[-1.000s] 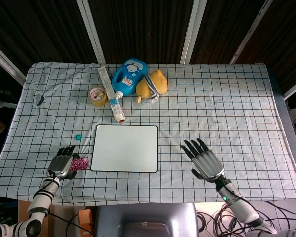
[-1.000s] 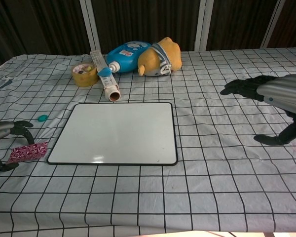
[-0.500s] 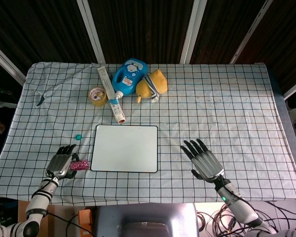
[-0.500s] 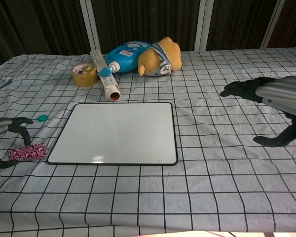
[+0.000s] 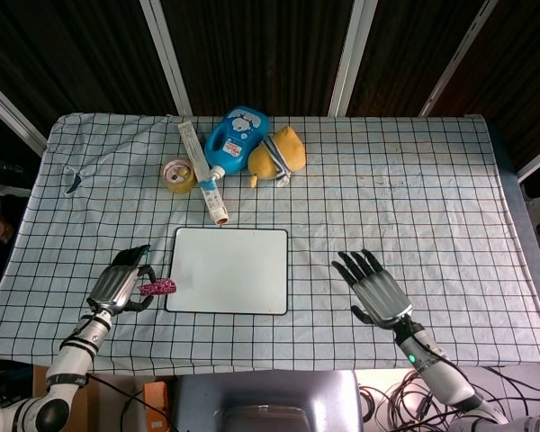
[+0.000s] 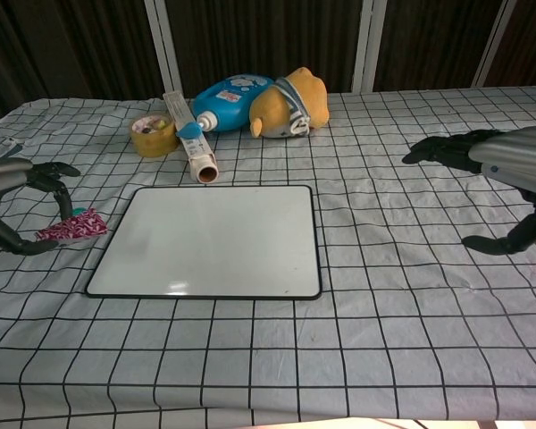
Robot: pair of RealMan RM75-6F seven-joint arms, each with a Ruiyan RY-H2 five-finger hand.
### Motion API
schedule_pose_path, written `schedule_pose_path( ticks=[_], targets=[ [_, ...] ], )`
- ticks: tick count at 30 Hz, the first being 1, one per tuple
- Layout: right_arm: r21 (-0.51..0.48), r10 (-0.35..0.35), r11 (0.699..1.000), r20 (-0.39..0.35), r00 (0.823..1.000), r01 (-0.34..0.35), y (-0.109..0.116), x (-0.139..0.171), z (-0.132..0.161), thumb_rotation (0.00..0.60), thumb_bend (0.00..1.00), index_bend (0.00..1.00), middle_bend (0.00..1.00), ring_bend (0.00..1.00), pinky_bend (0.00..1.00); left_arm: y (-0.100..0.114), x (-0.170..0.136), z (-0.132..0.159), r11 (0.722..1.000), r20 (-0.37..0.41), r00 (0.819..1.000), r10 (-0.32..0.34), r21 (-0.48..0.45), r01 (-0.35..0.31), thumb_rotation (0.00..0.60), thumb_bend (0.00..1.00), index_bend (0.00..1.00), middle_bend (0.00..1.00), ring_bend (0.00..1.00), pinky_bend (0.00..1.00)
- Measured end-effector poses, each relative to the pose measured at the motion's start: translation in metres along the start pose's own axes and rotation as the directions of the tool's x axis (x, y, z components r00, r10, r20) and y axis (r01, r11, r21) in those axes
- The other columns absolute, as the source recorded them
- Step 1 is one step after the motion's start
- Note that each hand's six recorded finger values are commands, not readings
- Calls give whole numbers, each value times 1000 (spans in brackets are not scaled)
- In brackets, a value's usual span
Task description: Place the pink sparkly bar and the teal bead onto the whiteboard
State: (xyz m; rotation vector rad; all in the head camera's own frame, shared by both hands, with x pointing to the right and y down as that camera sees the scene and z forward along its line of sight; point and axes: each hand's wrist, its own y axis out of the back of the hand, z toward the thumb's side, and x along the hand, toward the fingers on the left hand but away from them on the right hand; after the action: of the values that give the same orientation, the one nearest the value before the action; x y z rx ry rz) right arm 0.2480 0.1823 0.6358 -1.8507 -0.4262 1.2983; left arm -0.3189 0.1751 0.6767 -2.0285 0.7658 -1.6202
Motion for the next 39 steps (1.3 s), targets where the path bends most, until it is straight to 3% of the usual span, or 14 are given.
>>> schedule_pose_path(
  ticks=[7,12,19,25,27,33,36,39],
  targets=[
    [-16,-8,1000,9,1000,8,7,-1,-11,600,255,0,0,0,28,-12,26,47,998,81,996,33,-51,-29,600,324,512,33,0,0],
    [-22,-5,1000,20,1000,5,13,-3,-23,600,255,0,0,0,28,-29,50,70,998,106,993,59,-36,-55,600,324,467,32,0,0],
    [-27,-7,1000,22,1000,8,17,-2,-32,600,255,0,0,0,28,-40,69,77,998,91,993,70,-10,-69,600,323,137,5,0,0],
    [-27,-21,999,26,999,22,18,4,-37,600,254,0,0,0,28,-33,60,74,998,102,993,58,-43,-54,600,309,37,0,0,0],
    [-32,-24,999,26,999,25,18,7,-38,600,255,0,0,0,28,-30,56,73,997,106,993,60,-46,-55,600,309,53,0,0,0],
    [-28,-54,998,36,998,55,21,21,-44,600,254,0,0,0,28,-10,47,56,990,84,986,142,-19,-141,600,361,301,23,0,0],
    [-25,-68,997,40,997,69,20,35,-49,600,255,0,0,0,28,0,48,34,979,32,979,202,6,-202,600,377,368,36,0,0],
    [-21,-80,996,42,996,81,17,53,-54,600,255,0,0,0,28,4,55,4,975,-47,974,220,32,-218,600,378,382,36,0,0]
  ],
)
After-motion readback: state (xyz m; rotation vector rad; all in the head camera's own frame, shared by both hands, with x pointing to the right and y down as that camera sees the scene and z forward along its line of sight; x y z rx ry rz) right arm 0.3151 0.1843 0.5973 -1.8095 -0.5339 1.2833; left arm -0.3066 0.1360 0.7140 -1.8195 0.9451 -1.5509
